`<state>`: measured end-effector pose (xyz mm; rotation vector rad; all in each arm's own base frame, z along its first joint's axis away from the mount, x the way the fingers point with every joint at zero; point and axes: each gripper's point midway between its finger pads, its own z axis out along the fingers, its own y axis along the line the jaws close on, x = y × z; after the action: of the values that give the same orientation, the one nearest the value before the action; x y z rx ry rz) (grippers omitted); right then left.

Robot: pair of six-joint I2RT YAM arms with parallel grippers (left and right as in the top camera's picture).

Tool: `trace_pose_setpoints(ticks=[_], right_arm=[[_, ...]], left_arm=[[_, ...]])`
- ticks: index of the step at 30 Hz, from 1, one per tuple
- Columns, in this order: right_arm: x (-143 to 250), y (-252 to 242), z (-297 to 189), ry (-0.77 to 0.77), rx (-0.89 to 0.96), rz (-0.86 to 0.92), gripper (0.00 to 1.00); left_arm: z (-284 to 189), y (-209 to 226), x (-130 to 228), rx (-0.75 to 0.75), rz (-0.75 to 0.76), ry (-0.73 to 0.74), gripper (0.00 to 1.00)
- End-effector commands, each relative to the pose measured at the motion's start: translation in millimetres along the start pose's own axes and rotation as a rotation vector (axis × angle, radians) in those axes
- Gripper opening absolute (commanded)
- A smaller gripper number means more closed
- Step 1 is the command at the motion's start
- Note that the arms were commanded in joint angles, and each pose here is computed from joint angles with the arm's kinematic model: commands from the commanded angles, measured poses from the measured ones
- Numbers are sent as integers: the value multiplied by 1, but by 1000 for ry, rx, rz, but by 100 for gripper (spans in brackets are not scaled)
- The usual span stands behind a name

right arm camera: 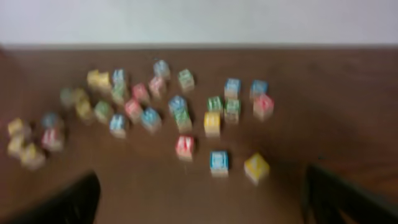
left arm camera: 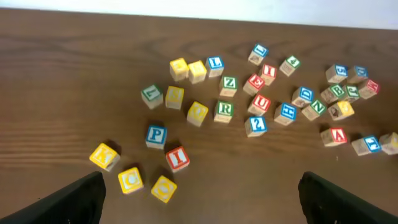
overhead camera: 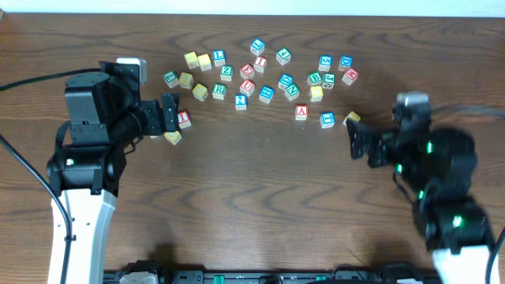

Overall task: Spell out AI2
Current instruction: 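Reach the right gripper toward the red A block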

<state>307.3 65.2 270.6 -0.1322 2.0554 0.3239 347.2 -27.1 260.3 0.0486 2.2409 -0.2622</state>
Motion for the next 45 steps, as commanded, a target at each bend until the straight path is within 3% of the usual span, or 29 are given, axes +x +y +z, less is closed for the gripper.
trace_pose_setpoints(ticks=[1, 13, 20, 25, 31, 39, 42, 45], right_arm=[[-28, 5, 6, 63, -12, 17, 99], [-70, 13, 58, 294, -83, -5, 99], [-81, 6, 97, 419, -72, 9, 99], [-69, 8, 125, 517, -75, 16, 99], [-29, 5, 161, 651, -32, -3, 99], [-22, 21, 183, 646, -125, 20, 99], [-16, 33, 185, 661, -173, 9, 75], [0, 30, 191, 701, -58, 79, 70]], left_arm=[[-5, -3, -10, 13, 20, -22, 98], [4, 0, -7, 7, -44, 4, 98], [14, 18, -23, -95, -117, 107, 99], [20, 35, -32, -196, -154, 217, 97], [35, 48, -24, -256, -162, 324, 97], [43, 50, -17, -259, -166, 357, 97], [43, 52, -18, -266, -163, 352, 97], [42, 55, -18, -285, -159, 351, 97]])
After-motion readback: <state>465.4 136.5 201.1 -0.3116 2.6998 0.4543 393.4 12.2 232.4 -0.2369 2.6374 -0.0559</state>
